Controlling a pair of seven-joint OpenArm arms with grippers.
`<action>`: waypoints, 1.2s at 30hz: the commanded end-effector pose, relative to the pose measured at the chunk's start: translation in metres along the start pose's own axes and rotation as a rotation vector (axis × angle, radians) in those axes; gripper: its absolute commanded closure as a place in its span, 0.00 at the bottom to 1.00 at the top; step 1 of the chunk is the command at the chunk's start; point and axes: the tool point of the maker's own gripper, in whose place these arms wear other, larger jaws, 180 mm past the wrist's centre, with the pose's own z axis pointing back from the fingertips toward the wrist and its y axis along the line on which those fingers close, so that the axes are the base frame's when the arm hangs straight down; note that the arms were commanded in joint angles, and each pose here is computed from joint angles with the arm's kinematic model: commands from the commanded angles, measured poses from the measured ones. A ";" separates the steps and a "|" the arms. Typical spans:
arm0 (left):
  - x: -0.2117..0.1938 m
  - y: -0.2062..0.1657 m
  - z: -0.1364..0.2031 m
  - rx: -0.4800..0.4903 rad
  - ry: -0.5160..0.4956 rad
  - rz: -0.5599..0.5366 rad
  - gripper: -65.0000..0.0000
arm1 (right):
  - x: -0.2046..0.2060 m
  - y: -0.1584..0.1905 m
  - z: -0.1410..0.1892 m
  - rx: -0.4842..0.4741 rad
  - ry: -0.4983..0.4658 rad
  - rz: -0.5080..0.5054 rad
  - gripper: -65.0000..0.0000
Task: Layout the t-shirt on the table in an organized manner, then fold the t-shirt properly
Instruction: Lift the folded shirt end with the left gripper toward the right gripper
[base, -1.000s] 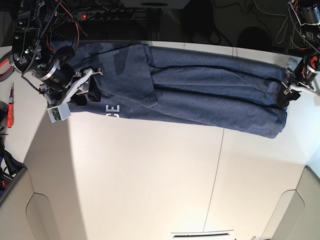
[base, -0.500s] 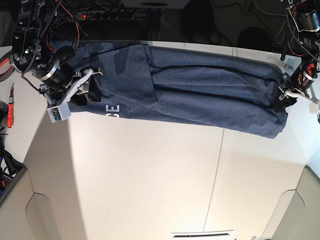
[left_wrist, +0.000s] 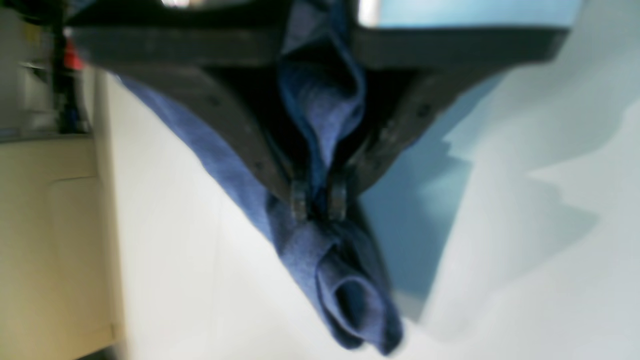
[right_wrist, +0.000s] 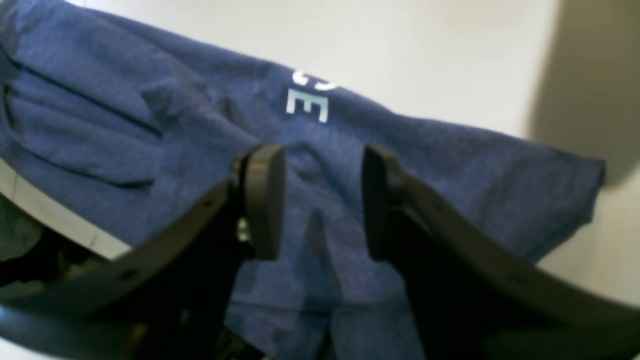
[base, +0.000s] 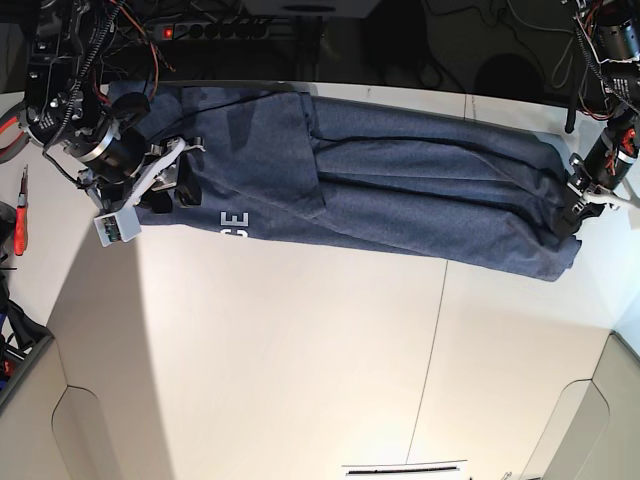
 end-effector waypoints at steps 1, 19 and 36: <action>0.019 -0.008 0.003 -0.037 -0.039 -0.008 1.00 | 0.019 -0.003 0.003 -0.009 -0.058 0.023 0.61; -0.044 -0.116 0.002 -0.388 0.118 0.114 1.00 | 0.034 -0.010 0.003 -0.038 -0.088 0.045 0.61; -0.143 -0.183 -0.016 -0.552 0.401 0.122 1.00 | 0.036 -0.010 0.003 -0.038 -0.093 0.046 0.61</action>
